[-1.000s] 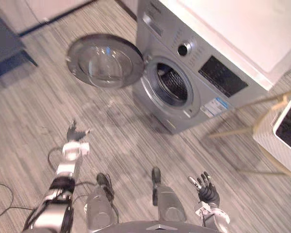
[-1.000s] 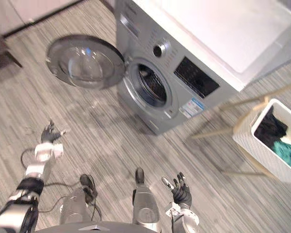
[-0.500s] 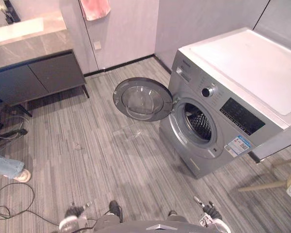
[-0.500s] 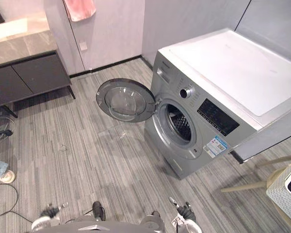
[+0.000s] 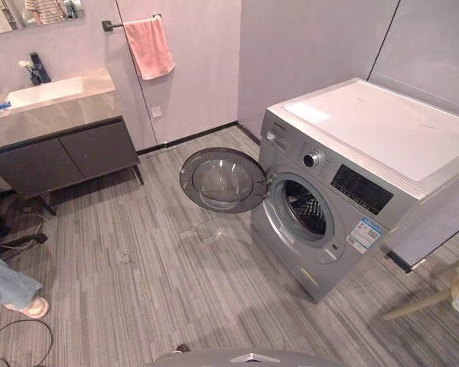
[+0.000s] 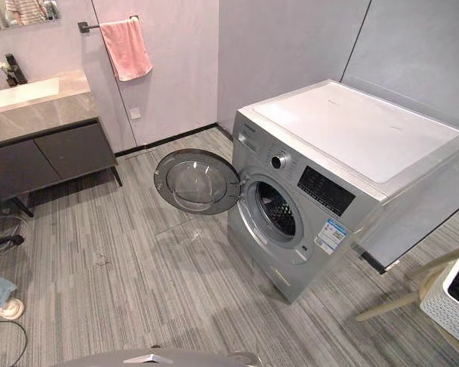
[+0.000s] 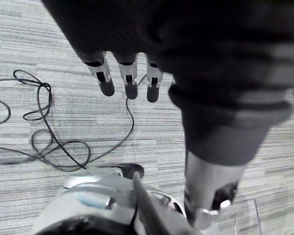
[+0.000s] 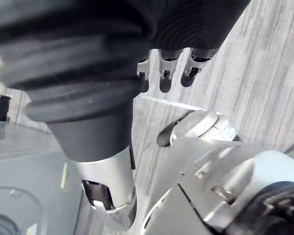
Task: Pick up the laundry basket with both hands and put the clothes into the washing machine.
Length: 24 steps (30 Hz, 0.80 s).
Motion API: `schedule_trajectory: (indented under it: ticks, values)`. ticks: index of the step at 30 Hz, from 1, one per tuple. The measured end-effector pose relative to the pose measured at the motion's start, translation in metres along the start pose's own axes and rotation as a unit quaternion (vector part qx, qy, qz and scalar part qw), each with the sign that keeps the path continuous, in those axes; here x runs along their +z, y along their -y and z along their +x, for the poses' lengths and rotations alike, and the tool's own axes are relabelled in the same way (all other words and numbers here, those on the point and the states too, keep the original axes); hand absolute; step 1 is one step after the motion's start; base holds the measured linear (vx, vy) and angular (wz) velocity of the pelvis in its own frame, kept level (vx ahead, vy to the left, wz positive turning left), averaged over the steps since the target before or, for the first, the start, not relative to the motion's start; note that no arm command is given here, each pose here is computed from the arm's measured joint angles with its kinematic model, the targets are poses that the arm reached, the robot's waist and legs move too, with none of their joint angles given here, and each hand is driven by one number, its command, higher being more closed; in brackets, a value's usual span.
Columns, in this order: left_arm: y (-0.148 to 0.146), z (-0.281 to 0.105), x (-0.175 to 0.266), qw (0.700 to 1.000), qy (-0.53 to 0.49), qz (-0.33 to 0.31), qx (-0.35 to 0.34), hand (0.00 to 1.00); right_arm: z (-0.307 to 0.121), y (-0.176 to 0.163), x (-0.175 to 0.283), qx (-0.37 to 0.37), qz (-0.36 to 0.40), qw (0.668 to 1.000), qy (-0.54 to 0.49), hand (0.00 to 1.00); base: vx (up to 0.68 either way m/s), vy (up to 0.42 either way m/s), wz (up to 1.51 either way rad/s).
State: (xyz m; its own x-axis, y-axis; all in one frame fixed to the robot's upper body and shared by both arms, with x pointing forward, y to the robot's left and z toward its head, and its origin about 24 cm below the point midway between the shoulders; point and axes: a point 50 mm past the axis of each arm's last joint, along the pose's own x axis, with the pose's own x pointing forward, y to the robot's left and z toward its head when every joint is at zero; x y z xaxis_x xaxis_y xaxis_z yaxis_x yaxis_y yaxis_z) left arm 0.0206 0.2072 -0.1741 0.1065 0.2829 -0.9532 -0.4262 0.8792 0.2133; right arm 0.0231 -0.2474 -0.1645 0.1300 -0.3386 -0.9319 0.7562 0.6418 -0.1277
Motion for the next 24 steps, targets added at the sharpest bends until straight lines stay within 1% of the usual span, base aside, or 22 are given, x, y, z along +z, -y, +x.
schedule_trajectory:
  ticks: [3,5,6,7,9,10,11,13,15,18,19,22,24]
  values:
    - [0.001,0.001,0.011,1.0,0.013,0.006,-0.002,0.0,0.001,-0.01,0.01,0.012,0.006,1.0,0.018,0.0,-0.05,0.06,-0.77]
    - [0.007,0.002,0.042,0.998,0.054,0.015,-0.008,0.0,-0.001,-0.022,0.008,0.028,0.03,0.999,0.02,0.0,-0.09,0.075,-0.43]
    - [0.007,0.002,0.064,0.996,0.084,0.022,-0.006,0.0,-0.004,-0.033,-0.001,0.042,0.042,0.998,0.014,0.0,-0.01,0.096,-0.72]
    - [0.009,0.0,0.08,0.994,0.104,0.028,-0.007,0.0,-0.005,-0.043,0.004,0.058,0.05,0.997,0.028,0.0,0.0,0.066,-0.92]
    - [0.012,-0.001,0.088,0.992,0.118,0.033,-0.008,0.0,-0.008,-0.059,0.009,0.078,0.045,0.995,0.041,0.0,-0.02,-0.001,-1.17]
    - [0.021,-0.004,0.099,0.989,0.138,0.043,-0.017,0.0,-0.01,-0.063,0.019,0.08,0.059,0.993,0.062,0.0,-0.04,0.031,-1.46]
    - [0.021,-0.005,0.101,0.988,0.145,0.044,-0.018,0.0,-0.011,-0.065,0.02,0.081,0.059,0.993,0.066,0.0,-0.04,0.043,-1.34]
    - [0.02,-0.006,0.107,0.986,0.158,0.045,-0.016,0.0,-0.01,-0.063,0.018,0.074,0.059,0.993,0.067,0.0,-0.09,0.018,-0.84]
    - [0.02,-0.008,0.111,0.985,0.166,0.042,-0.017,0.0,-0.01,-0.061,0.015,0.074,0.044,0.994,0.066,0.0,-0.08,-0.029,-0.68]
    - [0.014,-0.006,0.103,0.987,0.154,0.04,-0.01,0.0,-0.007,-0.057,0.011,0.065,0.024,0.996,0.047,0.0,-0.03,-0.155,-0.66]
    - [0.008,-0.005,0.104,0.987,0.155,0.043,-0.002,0.0,-0.006,-0.055,0.008,0.06,0.02,0.997,0.038,0.0,-0.03,-0.206,-0.6]
    - [0.016,-0.004,0.095,0.989,0.139,0.052,-0.014,0.0,-0.002,-0.042,0.006,0.041,0.012,0.999,0.021,0.0,-0.1,-0.23,-0.56]
    - [0.023,-0.005,0.098,0.987,0.144,0.064,-0.024,0.0,-0.002,-0.038,-0.002,0.034,0.017,0.999,0.003,0.0,-0.1,-0.244,-0.03]
